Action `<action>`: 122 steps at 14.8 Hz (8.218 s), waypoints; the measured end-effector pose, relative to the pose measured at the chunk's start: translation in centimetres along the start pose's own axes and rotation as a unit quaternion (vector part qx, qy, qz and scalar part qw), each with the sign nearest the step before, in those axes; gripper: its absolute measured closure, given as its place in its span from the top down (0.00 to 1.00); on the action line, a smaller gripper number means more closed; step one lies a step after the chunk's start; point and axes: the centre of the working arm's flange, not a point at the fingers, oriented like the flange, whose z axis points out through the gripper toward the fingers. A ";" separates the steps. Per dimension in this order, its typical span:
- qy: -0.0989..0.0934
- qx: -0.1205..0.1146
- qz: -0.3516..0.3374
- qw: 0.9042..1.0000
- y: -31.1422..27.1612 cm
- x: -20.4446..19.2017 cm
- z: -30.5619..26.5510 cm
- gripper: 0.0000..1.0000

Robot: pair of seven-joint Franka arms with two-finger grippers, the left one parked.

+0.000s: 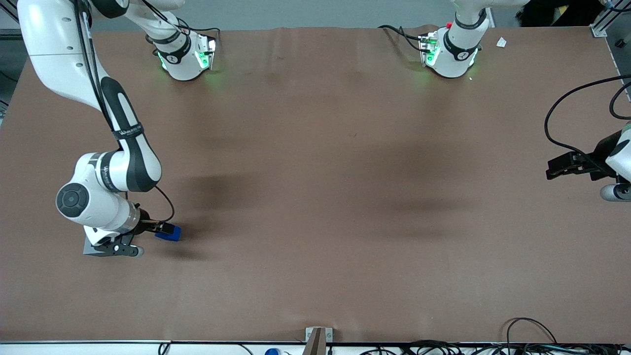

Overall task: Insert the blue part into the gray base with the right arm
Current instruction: 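Close the right gripper on the blue block and lift it, then carry the blue block over the gray base's recess, then lower the blue block into the gray base's recess, then open the right gripper to release the blue block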

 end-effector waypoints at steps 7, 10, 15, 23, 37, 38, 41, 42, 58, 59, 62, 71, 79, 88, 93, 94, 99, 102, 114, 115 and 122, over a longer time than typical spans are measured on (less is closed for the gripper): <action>-0.001 0.000 -0.003 1.000 -0.4 0.1 0.4 1.00; -0.002 0.000 -0.013 1.000 -2.2 -0.4 0.5 1.00; 0.001 -0.002 -0.010 1.000 -2.5 -0.4 1.0 1.00; 0.004 -0.003 -0.005 1.000 -1.9 -0.1 1.5 0.67; -0.027 -0.012 -0.074 0.997 7.4 5.2 -8.9 0.51; -0.023 -0.016 -0.076 0.997 8.2 5.5 -9.6 0.51; -0.025 -0.026 -0.084 0.996 9.3 6.1 -11.6 0.51; -0.025 -0.027 -0.091 0.995 9.9 6.5 -12.1 0.51; -0.032 0.014 -0.070 0.997 16.4 8.3 -8.3 0.51; -0.033 0.014 -0.070 0.997 16.5 8.3 -8.1 0.51; -0.040 0.014 -0.068 0.997 16.7 8.2 -7.8 0.51; -0.053 0.010 -0.069 0.996 16.9 7.9 -7.4 0.51; -0.057 0.008 -0.070 0.996 16.9 7.9 -6.7 0.51; -0.040 -0.011 -0.080 0.996 17.0 8.5 -5.6 0.51; -0.023 -0.012 -0.080 0.996 16.9 8.9 -5.7 0.51; -0.024 -0.012 -0.080 0.996 16.9 8.9 -5.6 0.51; -0.023 -0.011 -0.080 0.996 16.9 8.9 -5.3 0.51; -0.021 -0.001 -0.073 0.997 17.1 8.9 -5.3 0.51; -0.008 0.007 -0.058 0.998 18.6 9.0 -4.9 1.00; -0.006 0.007 -0.056 0.998 18.9 9.1 -5.2 1.00; -0.027 0.017 -0.066 0.997 17.4 6.7 -17.0 1.00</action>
